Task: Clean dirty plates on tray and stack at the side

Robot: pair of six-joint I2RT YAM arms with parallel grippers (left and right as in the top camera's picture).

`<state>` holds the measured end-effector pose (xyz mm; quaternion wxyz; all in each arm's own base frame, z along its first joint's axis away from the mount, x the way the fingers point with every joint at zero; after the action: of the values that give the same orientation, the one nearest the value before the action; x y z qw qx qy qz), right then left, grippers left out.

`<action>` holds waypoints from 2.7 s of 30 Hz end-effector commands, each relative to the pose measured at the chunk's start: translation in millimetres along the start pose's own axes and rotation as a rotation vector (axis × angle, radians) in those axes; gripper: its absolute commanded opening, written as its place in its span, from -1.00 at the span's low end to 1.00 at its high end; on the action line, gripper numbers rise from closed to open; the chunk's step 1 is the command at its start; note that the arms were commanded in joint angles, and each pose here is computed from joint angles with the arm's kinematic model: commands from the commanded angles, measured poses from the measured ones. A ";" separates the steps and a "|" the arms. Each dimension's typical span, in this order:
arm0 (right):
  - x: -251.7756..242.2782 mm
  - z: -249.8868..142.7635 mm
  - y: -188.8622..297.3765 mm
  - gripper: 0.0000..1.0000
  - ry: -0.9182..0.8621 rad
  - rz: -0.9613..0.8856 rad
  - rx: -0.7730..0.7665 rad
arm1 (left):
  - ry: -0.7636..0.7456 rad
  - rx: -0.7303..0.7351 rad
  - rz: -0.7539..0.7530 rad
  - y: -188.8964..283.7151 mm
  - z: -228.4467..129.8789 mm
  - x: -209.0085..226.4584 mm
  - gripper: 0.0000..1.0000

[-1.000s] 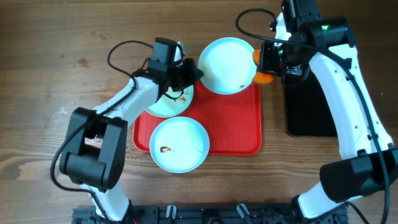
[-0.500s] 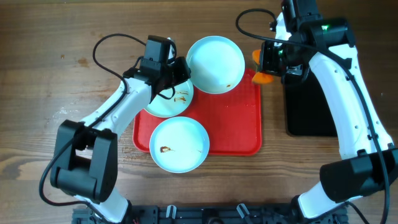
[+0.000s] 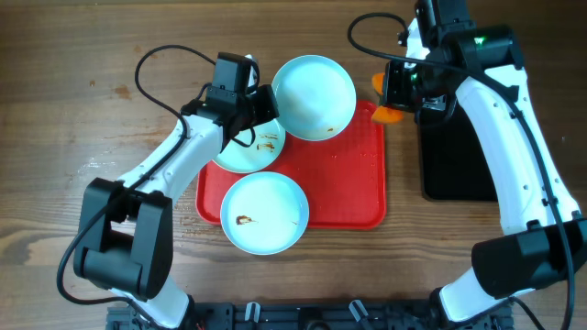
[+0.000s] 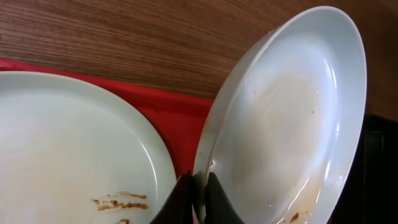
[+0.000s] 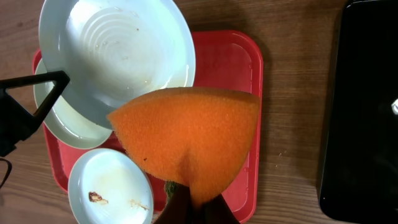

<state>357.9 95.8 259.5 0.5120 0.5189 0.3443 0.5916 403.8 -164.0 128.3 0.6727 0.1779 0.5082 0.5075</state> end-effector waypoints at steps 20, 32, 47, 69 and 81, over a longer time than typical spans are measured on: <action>1.9 5.6 6.9 -0.91 0.021 0.006 -0.031 | -0.297 -0.155 0.069 37.2 6.9 -35.0 -0.92; 2.0 6.0 6.9 -0.91 0.021 0.006 -0.034 | -0.334 -0.084 0.091 32.5 -18.0 -44.4 -0.92; 6.5 7.9 7.1 -0.91 0.026 0.040 -0.040 | -0.099 0.389 -0.092 16.5 -104.6 -53.4 -0.14; 6.2 7.2 7.1 -0.91 0.024 0.038 -0.036 | 0.076 0.434 0.086 -59.3 -126.8 -8.3 -0.92; 5.1 4.0 6.9 -0.91 0.025 0.032 -0.020 | 0.044 0.385 -0.141 -64.0 -109.6 -42.6 -0.92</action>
<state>358.4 97.0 259.9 0.5092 0.5200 0.3415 0.5946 345.8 -247.6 54.5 0.6366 0.2677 0.6023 0.4003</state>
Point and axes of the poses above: each gripper's point midway between its finger pads, its own y axis back along the fingers, its own x axis along the line the jaws close on, z = x × y, the point moved 5 cm from there along y, back along the fingers, and after that the axes turned 1 degree about -y, right-handed, at the moved point
